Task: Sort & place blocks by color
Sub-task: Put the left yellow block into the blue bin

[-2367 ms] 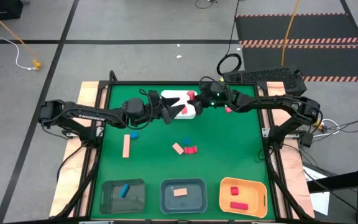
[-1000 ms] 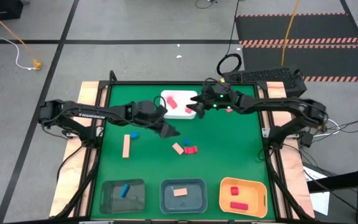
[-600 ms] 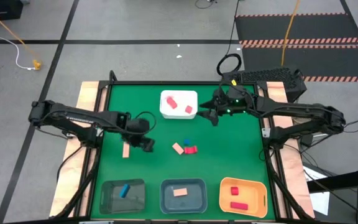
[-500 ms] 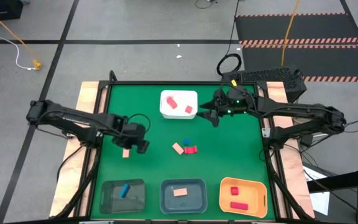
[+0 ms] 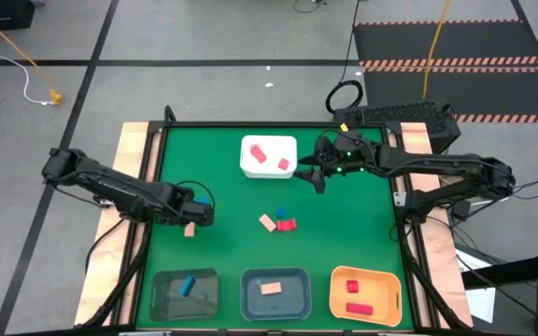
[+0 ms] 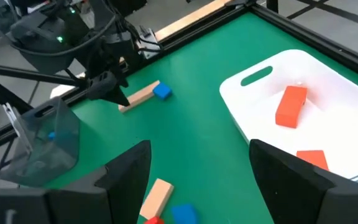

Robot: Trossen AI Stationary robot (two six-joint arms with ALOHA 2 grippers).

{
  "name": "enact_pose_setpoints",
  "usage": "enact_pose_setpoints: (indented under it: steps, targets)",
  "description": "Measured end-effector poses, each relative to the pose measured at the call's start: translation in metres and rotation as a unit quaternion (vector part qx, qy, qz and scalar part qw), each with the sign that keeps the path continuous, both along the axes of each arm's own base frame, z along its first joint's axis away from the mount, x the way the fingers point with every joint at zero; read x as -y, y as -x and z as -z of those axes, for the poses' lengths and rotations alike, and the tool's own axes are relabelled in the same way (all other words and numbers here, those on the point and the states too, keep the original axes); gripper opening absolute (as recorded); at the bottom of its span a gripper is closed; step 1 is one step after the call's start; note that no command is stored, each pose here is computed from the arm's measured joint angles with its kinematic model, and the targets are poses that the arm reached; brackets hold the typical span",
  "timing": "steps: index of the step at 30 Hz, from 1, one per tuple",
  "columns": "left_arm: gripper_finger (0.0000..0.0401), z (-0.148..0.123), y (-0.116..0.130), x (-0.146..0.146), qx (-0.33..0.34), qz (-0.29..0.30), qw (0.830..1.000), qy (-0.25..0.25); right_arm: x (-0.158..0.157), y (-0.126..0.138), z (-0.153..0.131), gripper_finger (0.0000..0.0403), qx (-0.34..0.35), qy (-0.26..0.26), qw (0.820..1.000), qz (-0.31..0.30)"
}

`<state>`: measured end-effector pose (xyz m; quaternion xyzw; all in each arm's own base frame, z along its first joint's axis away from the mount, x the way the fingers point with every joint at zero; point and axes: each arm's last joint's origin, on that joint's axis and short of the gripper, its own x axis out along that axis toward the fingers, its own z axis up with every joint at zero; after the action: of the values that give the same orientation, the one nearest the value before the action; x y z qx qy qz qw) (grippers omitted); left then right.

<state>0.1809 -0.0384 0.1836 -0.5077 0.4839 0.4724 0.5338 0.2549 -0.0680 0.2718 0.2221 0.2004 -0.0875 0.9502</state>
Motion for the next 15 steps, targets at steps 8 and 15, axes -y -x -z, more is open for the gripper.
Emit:
enact_pose_setpoints:
  steps: [8, 15]
  targets:
    - [0.0376, 0.034, 0.015, -0.003, -0.01, -0.035, 0.999, -0.003, 0.001, -0.002, 0.003, 0.026, -0.005, 0.002, 1.0, -0.002]
    - [0.0376, 0.046, 0.018, -0.004, 0.01, -0.033, 0.999, 0.001, 0.001, -0.002, 0.003, 0.026, -0.005, 0.001, 1.0, -0.002]
